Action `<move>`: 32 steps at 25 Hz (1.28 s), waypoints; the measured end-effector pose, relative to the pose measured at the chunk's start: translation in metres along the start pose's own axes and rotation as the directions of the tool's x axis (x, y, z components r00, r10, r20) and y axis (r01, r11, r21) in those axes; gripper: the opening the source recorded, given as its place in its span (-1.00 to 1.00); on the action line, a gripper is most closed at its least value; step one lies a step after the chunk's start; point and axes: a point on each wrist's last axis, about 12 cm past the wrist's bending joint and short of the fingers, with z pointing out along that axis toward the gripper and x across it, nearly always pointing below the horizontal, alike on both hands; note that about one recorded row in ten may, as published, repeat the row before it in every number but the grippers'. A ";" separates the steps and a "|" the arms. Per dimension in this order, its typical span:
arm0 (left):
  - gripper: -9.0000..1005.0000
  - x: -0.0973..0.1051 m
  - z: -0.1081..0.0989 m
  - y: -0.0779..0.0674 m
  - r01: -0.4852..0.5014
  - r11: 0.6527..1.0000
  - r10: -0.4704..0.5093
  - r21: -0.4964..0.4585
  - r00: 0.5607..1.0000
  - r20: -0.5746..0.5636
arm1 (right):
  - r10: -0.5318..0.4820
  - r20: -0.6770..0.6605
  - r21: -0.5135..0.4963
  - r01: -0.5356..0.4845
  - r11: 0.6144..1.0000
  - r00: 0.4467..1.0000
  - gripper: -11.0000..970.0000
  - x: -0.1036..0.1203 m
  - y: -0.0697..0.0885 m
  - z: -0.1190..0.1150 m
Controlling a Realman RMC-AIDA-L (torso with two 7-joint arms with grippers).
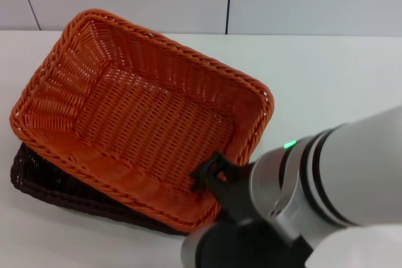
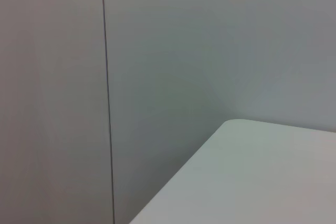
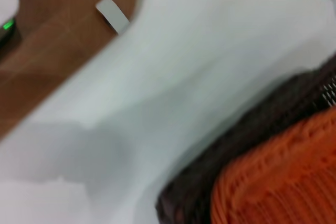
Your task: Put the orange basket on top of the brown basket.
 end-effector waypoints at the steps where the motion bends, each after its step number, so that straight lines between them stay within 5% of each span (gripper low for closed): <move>1: 0.60 0.000 0.000 0.000 0.000 1.000 0.000 0.000 1.000 0.000 | -0.003 0.003 -0.006 0.003 1.000 1.000 -0.15 -0.003 0.001 0.000; 3: 0.60 0.000 0.000 0.000 0.000 1.000 0.000 0.000 1.000 -0.002 | -0.009 0.005 -0.017 0.010 1.000 1.000 0.05 -0.008 0.005 0.002; 15: 0.60 0.004 -0.003 0.004 0.000 1.000 0.000 -0.010 1.000 -0.012 | 0.015 0.220 0.116 -0.041 0.992 0.975 0.15 -0.039 -0.006 0.003; 24: 0.60 0.001 -0.001 0.001 0.002 1.000 -0.002 -0.005 1.000 -0.005 | 0.117 0.261 0.256 -0.185 0.949 0.958 0.15 -0.023 -0.023 0.000; 26: 0.60 0.001 -0.001 0.001 0.002 1.000 -0.002 -0.005 1.000 -0.005 | 0.175 0.274 0.331 -0.264 0.906 0.946 0.15 -0.012 -0.034 -0.001; 28: 0.60 0.001 -0.001 0.001 0.002 1.000 -0.002 -0.004 1.000 -0.003 | 0.269 0.278 0.440 -0.371 0.818 0.922 0.15 0.008 -0.047 0.001; 29: 0.60 0.000 -0.001 0.001 0.003 1.000 -0.003 -0.003 1.000 -0.001 | 0.357 0.314 0.521 -0.474 0.710 0.879 0.15 0.030 -0.055 -0.002; 30: 0.60 0.000 -0.001 0.001 0.005 1.000 -0.005 -0.004 1.000 0.001 | 0.357 0.314 0.521 -0.474 0.710 0.879 0.15 0.030 -0.055 -0.002; 32: 0.60 0.000 -0.001 0.001 0.005 1.000 -0.005 -0.004 1.000 0.003 | 0.451 0.389 0.581 -0.594 0.556 0.803 0.15 0.060 -0.059 -0.009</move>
